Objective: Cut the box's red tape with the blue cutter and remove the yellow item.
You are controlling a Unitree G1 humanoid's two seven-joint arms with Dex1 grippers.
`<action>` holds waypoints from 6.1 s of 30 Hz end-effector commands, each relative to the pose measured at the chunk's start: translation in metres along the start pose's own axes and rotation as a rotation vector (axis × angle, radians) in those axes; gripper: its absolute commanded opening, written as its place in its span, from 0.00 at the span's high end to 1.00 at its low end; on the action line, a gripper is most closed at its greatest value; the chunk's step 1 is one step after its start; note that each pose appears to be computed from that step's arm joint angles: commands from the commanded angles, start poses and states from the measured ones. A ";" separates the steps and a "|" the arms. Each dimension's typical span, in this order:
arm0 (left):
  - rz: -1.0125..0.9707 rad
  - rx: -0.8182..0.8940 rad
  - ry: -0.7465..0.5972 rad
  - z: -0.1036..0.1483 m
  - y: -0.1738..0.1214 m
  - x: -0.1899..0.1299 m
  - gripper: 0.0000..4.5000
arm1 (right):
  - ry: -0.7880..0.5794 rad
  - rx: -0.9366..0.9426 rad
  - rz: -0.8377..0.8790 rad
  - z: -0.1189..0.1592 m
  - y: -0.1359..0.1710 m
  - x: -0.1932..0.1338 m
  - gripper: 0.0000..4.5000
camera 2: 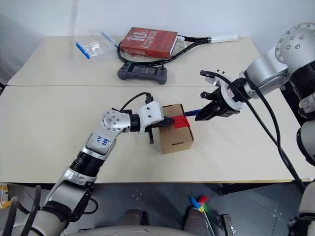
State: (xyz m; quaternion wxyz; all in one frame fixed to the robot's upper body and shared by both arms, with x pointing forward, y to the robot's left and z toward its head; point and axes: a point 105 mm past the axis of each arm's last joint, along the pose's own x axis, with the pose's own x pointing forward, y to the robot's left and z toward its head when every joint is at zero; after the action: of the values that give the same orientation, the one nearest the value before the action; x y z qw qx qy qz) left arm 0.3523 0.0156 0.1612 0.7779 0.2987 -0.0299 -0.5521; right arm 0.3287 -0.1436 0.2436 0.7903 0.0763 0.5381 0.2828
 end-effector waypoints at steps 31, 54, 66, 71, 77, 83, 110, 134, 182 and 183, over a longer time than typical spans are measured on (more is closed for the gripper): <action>-0.131 -0.094 0.138 -0.040 -0.043 0.017 1.00 | 0.238 -0.083 0.160 -0.058 0.025 -0.026 0.96; -0.127 -0.088 0.144 -0.042 -0.039 0.014 1.00 | 0.173 -0.039 0.110 -0.043 0.005 -0.002 0.96; -0.109 -0.099 0.162 -0.046 -0.037 0.010 1.00 | 0.273 -0.092 0.185 -0.079 0.012 -0.009 0.96; -0.111 -0.095 0.160 -0.045 -0.036 0.011 1.00 | 0.224 -0.079 0.172 -0.076 0.009 -0.019 0.96; -0.112 -0.091 0.157 -0.044 -0.034 0.012 1.00 | 0.186 -0.052 0.164 -0.077 0.001 -0.025 0.96; -0.123 -0.085 0.152 -0.042 -0.035 0.014 1.00 | 0.198 -0.051 0.148 -0.082 -0.004 -0.018 0.96; -0.108 -0.100 0.159 -0.046 -0.036 0.011 1.00 | 0.262 -0.103 0.144 -0.093 0.001 -0.011 0.96; -0.041 -0.219 -0.246 0.010 0.009 -0.034 1.00 | -0.504 -0.005 -0.193 -0.049 -0.119 -0.041 0.96; 0.094 -0.493 0.124 -0.044 -0.039 -0.066 1.00 | -0.629 -0.933 0.064 -0.045 0.017 0.143 1.00; 0.086 -0.493 0.143 -0.045 -0.041 -0.073 1.00 | -0.614 -0.936 0.063 -0.047 0.018 0.145 1.00</action>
State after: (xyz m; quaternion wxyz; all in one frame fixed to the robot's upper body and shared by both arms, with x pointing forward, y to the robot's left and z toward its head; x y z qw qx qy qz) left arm 0.3204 0.1021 0.1136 0.8681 0.1390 0.1651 -0.4470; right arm 0.3365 -0.0896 0.1144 0.8799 -0.1951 0.1057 0.4203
